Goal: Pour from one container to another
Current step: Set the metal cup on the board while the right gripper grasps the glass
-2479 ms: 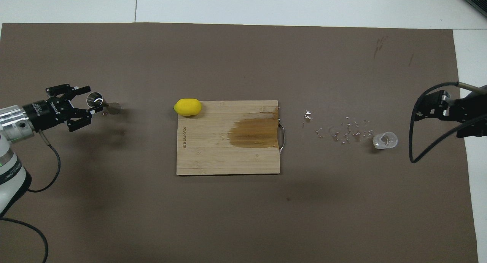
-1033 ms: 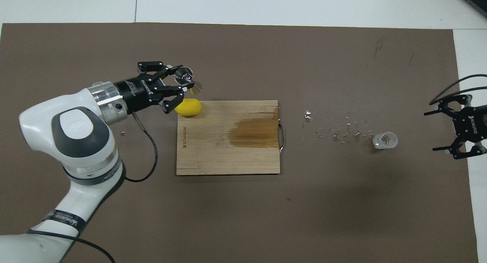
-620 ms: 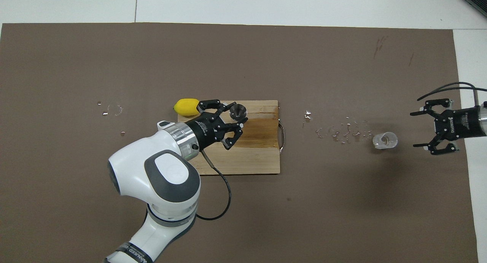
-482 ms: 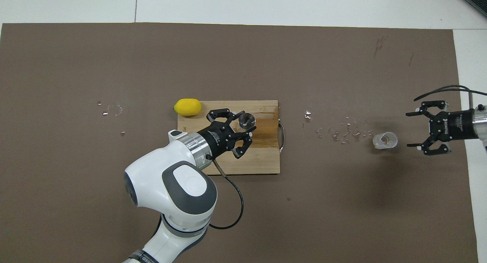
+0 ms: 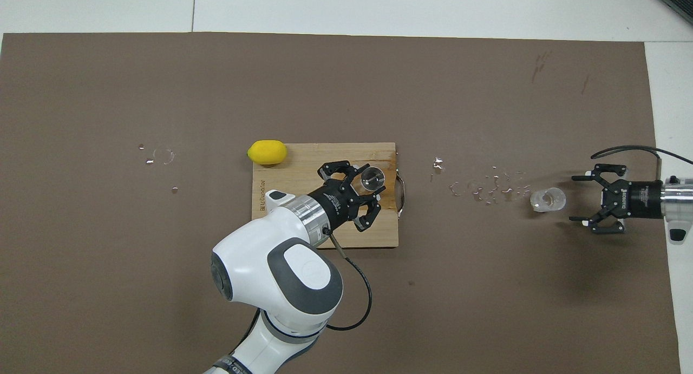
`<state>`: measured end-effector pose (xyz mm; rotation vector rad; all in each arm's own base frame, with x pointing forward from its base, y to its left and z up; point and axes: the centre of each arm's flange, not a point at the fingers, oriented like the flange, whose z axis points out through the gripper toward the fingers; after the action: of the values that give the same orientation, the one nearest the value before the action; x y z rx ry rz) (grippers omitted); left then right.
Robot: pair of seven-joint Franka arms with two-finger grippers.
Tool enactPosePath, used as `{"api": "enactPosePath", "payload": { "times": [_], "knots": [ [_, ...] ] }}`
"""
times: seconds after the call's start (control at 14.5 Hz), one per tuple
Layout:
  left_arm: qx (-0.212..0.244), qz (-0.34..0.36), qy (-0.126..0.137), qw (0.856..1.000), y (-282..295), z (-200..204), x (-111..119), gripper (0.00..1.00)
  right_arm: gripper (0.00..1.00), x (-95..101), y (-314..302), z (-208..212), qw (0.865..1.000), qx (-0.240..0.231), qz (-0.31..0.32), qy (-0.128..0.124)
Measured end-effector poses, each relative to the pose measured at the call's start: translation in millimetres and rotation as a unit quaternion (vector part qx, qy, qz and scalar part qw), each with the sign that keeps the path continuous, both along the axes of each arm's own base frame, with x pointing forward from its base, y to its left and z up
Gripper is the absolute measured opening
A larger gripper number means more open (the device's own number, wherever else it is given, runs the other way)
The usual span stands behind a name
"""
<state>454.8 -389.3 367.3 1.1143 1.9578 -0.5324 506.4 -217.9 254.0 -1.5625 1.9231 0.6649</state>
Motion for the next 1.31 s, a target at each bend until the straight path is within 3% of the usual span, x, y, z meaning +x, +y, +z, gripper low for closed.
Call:
{"api": "enactPosePath", "payload": {
  "times": [0.28, 0.96, 1.17, 1.31],
  "knots": [
    [0.005, 0.002, 0.003, 1.0, -4, -10, 7, 0.51, 1.0, -11.7, 12, -16, 0.999, 0.019, -0.029, -0.007],
    [0.01, 0.002, 0.007, 1.0, -3, -17, 6, 0.51, 1.0, -8.2, 35, -15, 0.998, 0.049, -0.049, -0.014],
    [0.01, 0.002, 0.007, 1.0, -3, -18, 6, 0.6, 1.0, -9.3, 36, -16, 0.997, 0.053, -0.054, -0.014],
    [0.011, 0.002, 0.007, 1.0, -3, -18, 6, 0.81, 1.0, -9.0, 37, -15, 0.997, 0.055, -0.057, -0.015]
  ]
}}
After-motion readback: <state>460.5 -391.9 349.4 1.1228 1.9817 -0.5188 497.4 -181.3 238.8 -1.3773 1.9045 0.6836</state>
